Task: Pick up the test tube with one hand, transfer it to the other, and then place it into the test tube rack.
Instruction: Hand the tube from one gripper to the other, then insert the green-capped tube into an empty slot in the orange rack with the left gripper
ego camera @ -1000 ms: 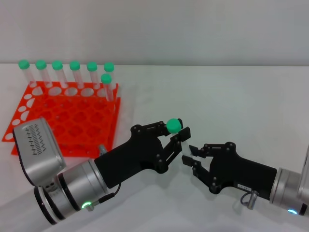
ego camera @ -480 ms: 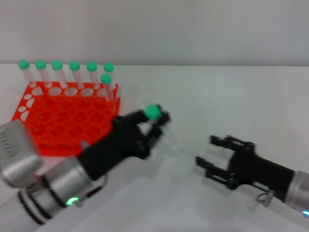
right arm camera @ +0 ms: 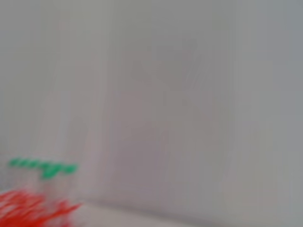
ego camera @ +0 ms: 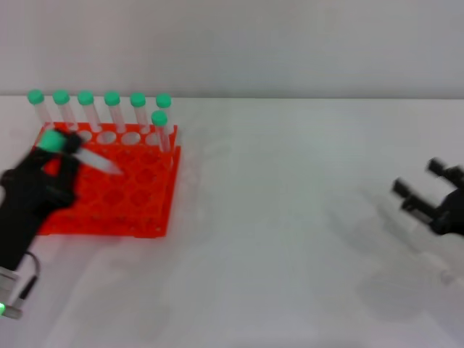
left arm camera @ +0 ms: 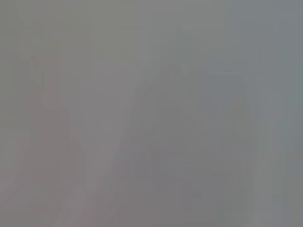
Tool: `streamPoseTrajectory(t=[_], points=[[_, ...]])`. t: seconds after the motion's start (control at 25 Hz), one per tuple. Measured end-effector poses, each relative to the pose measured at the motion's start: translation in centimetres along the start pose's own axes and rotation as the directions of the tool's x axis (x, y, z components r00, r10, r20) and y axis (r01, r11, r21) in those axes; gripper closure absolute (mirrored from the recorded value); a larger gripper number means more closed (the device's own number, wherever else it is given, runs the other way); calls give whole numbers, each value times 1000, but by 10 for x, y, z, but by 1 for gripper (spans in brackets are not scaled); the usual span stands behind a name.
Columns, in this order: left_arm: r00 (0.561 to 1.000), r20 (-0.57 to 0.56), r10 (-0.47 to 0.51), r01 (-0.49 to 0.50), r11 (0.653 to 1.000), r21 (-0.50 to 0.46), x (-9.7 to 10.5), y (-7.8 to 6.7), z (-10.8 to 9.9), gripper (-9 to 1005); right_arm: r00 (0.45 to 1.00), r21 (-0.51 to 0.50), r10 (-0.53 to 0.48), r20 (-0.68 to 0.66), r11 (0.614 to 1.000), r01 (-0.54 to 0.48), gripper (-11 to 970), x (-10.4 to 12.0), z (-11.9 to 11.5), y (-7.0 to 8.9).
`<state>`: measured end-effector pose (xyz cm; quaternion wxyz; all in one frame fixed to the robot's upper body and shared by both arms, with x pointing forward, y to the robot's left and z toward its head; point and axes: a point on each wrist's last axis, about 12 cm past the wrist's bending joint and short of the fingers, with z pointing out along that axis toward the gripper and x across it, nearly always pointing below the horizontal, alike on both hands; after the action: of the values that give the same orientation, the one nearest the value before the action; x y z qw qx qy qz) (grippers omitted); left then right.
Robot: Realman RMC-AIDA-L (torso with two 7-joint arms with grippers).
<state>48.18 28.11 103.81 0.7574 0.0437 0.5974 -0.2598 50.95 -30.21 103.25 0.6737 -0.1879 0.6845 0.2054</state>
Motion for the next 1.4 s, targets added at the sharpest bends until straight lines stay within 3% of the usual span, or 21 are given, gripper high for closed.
streamPoseTrajectory(t=[0.12, 0.32, 0.68, 1.4], points=[[999, 34, -6, 9, 996, -90, -3, 9, -4, 764, 998, 93, 16, 61, 995, -22, 176, -5, -11, -13], [1000, 28, -3, 6, 995, -104, -4, 14, 14, 758, 992, 159, 32, 118, 986, -51, 179, -8, -19, -21], [994, -105, -3, -6, 996, -84, 6, 13, 75, 748, 992, 148, 34, 122, 988, -52, 177, -9, -15, -20], [964, -261, 54, -83, 992, -99, 18, 14, 108, 727, 991, 132, 33, 131, 990, -50, 174, -13, -4, -18]])
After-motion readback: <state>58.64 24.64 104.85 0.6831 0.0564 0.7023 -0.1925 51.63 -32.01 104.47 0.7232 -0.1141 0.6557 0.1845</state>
